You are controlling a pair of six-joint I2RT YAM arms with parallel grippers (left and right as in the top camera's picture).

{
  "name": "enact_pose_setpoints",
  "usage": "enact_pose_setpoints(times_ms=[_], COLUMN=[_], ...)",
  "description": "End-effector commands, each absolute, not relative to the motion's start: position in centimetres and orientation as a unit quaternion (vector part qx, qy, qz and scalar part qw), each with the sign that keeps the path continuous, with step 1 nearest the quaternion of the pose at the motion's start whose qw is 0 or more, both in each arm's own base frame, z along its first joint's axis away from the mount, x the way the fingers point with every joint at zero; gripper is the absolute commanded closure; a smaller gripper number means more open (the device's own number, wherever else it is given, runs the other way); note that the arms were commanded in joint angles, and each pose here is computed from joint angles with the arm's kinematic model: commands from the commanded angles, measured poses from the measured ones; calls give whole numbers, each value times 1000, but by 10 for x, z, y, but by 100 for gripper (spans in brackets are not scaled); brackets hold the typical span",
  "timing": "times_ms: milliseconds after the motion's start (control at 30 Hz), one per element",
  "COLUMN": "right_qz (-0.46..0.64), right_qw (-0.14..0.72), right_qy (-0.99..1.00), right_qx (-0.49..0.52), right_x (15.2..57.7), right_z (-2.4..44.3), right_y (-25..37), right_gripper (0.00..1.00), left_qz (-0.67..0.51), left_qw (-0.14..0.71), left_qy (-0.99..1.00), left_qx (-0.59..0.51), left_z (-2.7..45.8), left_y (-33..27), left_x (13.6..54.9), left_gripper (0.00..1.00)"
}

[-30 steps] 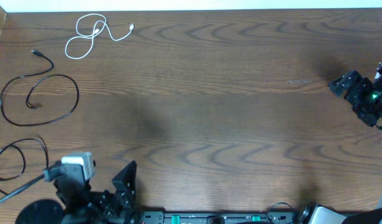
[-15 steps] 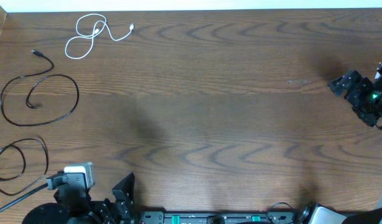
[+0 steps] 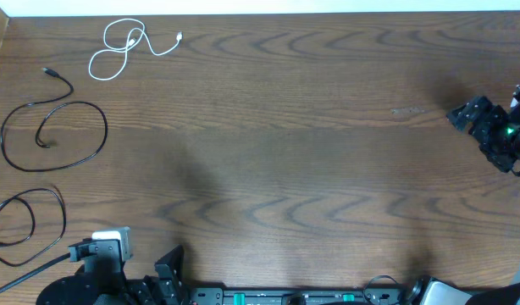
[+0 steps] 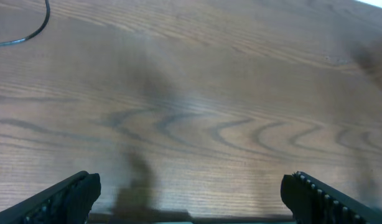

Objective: Untangle cables

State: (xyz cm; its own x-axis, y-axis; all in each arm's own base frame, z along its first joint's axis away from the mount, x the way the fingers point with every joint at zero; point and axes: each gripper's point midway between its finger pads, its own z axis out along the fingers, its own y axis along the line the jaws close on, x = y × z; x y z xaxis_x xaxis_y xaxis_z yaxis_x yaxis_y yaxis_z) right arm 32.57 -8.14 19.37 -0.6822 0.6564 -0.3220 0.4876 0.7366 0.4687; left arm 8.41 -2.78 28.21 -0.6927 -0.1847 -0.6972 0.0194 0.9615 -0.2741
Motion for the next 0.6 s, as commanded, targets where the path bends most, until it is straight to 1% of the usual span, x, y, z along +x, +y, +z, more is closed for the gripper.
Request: enact_pose_setpoints(times_ms=[0, 233, 367, 567], right_qz=[179, 179, 179, 179], right_qw=[248, 248, 248, 248], right_qy=[897, 897, 897, 897], right_qx=[318, 318, 318, 318], right_x=[329, 329, 329, 329], right_z=[200, 200, 200, 200], right_y=[-81, -81, -81, -81], right_gripper=[1, 1, 1, 1], left_qz=[-126, -125, -107, -95], left_qw=[391, 409, 465, 543], left_qy=[910, 903, 878, 820], left_qx=[-51, -36, 31, 158], left_z=[282, 286, 280, 254], left_y=[-25, -27, -34, -57], left_x=[83, 92, 121, 155], left_gripper=[2, 2, 2, 1])
